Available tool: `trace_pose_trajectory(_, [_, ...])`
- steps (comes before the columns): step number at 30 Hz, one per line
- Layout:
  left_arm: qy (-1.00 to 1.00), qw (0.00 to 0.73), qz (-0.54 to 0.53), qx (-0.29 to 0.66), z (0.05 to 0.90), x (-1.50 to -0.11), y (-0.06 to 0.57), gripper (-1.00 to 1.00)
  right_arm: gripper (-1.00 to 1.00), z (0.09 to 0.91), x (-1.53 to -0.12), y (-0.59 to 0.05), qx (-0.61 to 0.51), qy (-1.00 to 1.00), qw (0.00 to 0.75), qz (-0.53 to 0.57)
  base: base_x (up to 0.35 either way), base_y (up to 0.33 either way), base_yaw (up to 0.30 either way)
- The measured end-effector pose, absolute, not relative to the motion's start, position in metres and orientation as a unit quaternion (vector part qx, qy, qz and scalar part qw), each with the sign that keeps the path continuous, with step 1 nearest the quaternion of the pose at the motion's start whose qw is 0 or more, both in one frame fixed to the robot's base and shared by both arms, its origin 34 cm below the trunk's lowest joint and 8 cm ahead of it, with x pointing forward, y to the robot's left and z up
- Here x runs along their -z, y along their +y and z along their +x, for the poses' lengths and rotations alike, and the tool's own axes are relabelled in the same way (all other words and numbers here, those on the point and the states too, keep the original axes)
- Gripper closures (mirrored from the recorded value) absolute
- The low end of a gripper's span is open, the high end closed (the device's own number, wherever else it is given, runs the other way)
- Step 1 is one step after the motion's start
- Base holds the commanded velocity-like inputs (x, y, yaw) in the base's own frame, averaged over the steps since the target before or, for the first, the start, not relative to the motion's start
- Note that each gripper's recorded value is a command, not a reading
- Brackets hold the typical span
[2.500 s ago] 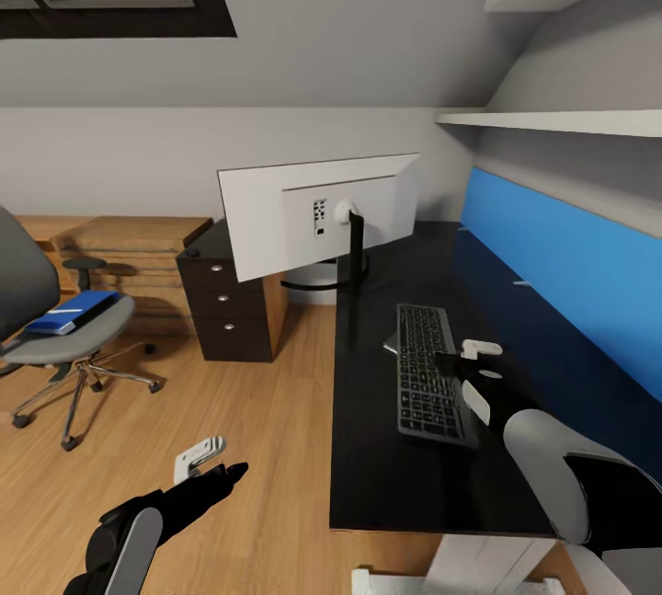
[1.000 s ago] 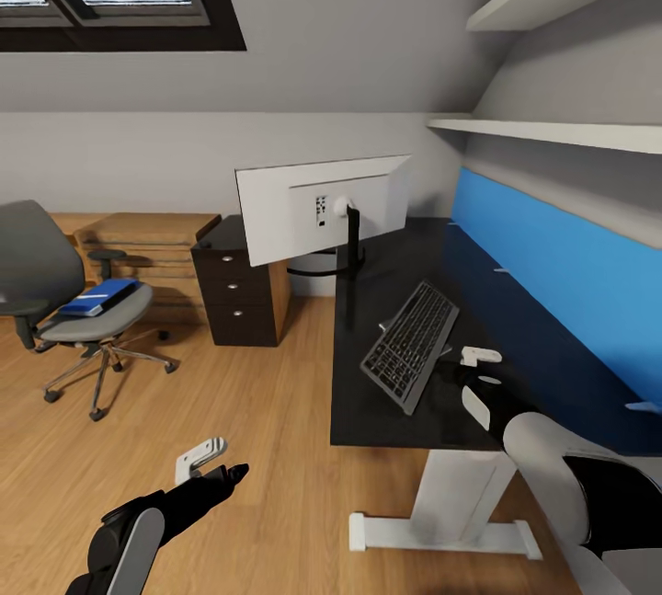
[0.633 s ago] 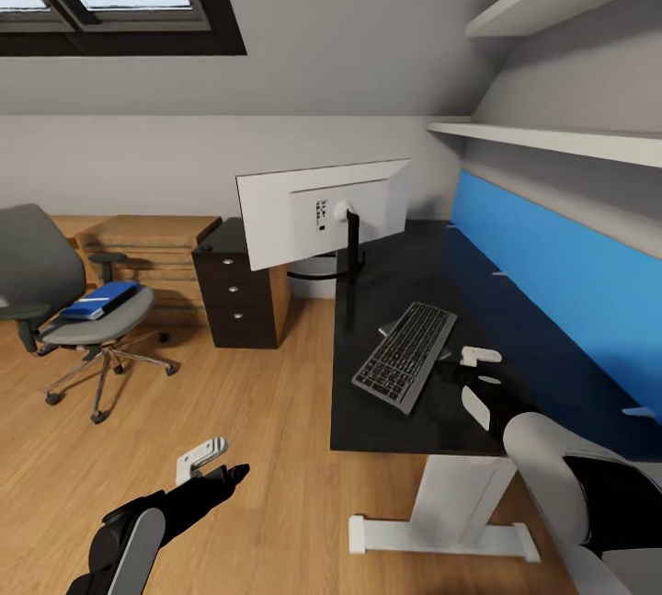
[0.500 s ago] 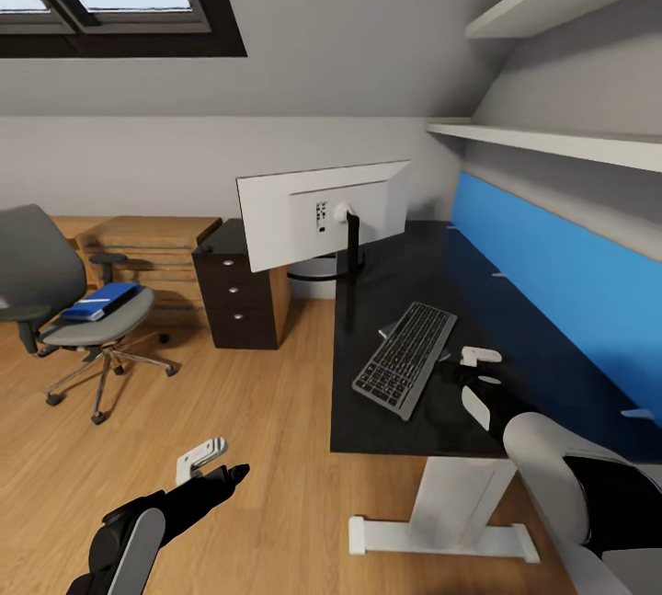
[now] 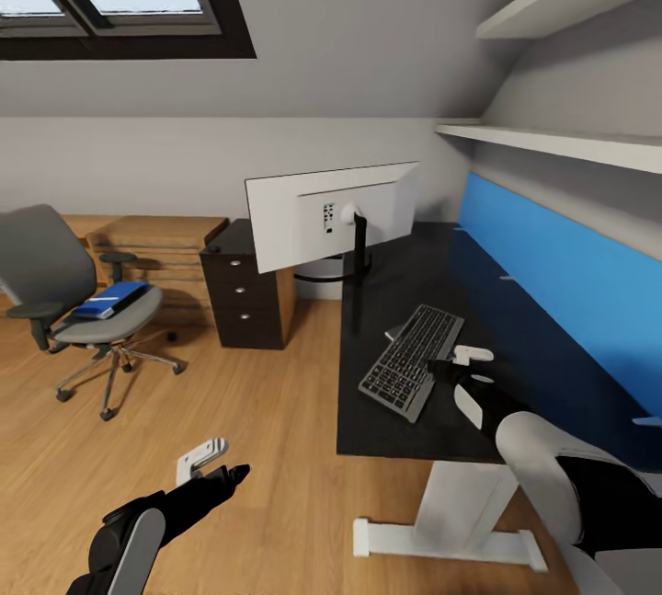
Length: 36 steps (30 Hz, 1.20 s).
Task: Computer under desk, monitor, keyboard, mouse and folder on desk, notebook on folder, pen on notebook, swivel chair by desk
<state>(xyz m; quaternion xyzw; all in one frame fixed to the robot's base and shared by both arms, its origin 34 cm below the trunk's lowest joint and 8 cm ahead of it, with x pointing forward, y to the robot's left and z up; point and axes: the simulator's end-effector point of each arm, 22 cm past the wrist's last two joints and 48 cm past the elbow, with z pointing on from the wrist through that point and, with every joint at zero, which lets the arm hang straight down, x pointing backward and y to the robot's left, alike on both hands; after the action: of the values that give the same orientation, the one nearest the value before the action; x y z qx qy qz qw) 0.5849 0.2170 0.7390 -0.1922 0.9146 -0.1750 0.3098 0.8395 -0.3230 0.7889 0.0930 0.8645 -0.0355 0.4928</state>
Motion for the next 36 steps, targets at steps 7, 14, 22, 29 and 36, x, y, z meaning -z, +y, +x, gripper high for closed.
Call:
trace_pose_trajectory(7, [0.917,0.303,-0.192,0.174,0.5823,-0.7338,0.2154,-1.00,-1.00,0.8398,-0.7895,-0.3212,0.035,0.864,0.493,0.093,0.220,0.000,0.198])
trace_pose_trajectory(14, [0.918,0.300,-0.192,0.174,0.5812,-0.7313,0.2146,-1.00,-1.00,0.8398,-0.7894,-0.3216,0.035,0.864,0.493,0.093,0.073,0.000,0.024])
trace_pose_trajectory(22, [0.918,0.300,-0.192,0.174,0.5808,-0.7306,0.2145,-1.00,-1.00,0.8398,-0.7897,-0.3225,0.035,0.864,0.494,0.093,0.203,0.000,0.003])
trace_pose_trajectory(29, [0.918,0.299,-0.191,0.174,0.5808,-0.7304,0.2144,-1.00,-1.00,0.8401,-0.7897,-0.3221,0.035,0.864,0.494,0.093,0.048,0.000,0.057])
trace_pose_trajectory(36, [0.918,0.299,-0.192,0.174,0.5809,-0.7305,0.2145,-1.00,-1.00,0.8399,-0.7895,-0.3223,0.036,0.863,0.494,0.093,0.018,0.000,0.153])
